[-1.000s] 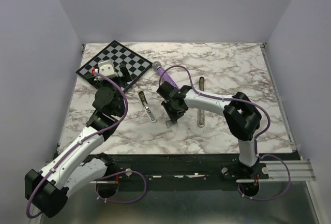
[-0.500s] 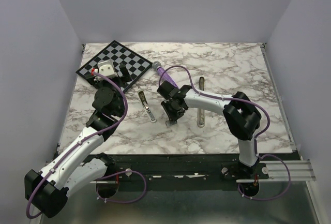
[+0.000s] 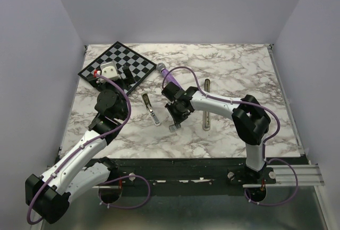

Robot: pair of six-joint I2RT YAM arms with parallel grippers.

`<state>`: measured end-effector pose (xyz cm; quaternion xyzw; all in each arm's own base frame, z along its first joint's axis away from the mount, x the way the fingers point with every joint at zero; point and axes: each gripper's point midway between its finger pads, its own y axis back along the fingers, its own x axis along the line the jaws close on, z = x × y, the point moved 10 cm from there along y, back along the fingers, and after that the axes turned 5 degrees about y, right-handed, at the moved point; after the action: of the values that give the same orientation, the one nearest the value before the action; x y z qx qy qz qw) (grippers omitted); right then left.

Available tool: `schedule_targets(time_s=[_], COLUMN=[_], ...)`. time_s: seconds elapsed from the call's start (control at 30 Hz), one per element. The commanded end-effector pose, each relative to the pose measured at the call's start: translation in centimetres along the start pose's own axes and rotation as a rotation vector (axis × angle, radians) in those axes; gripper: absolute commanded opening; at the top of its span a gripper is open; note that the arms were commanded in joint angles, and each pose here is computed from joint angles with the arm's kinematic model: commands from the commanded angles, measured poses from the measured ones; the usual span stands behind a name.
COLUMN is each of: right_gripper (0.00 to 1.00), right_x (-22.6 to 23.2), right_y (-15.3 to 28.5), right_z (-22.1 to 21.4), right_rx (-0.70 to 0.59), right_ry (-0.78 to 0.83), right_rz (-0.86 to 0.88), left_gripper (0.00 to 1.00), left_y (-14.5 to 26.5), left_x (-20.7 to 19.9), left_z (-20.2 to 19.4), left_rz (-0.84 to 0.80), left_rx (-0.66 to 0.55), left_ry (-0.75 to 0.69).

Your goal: Load the staples into the stapler

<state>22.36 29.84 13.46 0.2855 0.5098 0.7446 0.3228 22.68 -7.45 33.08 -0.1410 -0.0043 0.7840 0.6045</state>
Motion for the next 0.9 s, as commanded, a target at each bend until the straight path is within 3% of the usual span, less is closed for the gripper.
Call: schedule_targets(time_s=[0.0,0.87], right_gripper=[0.25,0.29], right_x=[-0.3,-0.5], right_y=[0.2,-2.2], right_z=[-0.2,-1.0], right_rx=[0.015,0.065], right_ry=[0.013,0.009], right_rz=[-0.058,-0.057], left_gripper=[0.99,0.99], left_y=[0.1,0.1], left_x=[0.1,0.1], left_z=[0.2,0.2], left_rz=[-0.015,-0.016], left_rx=[-0.013,-0.014], left_ry=[0.007,0.011])
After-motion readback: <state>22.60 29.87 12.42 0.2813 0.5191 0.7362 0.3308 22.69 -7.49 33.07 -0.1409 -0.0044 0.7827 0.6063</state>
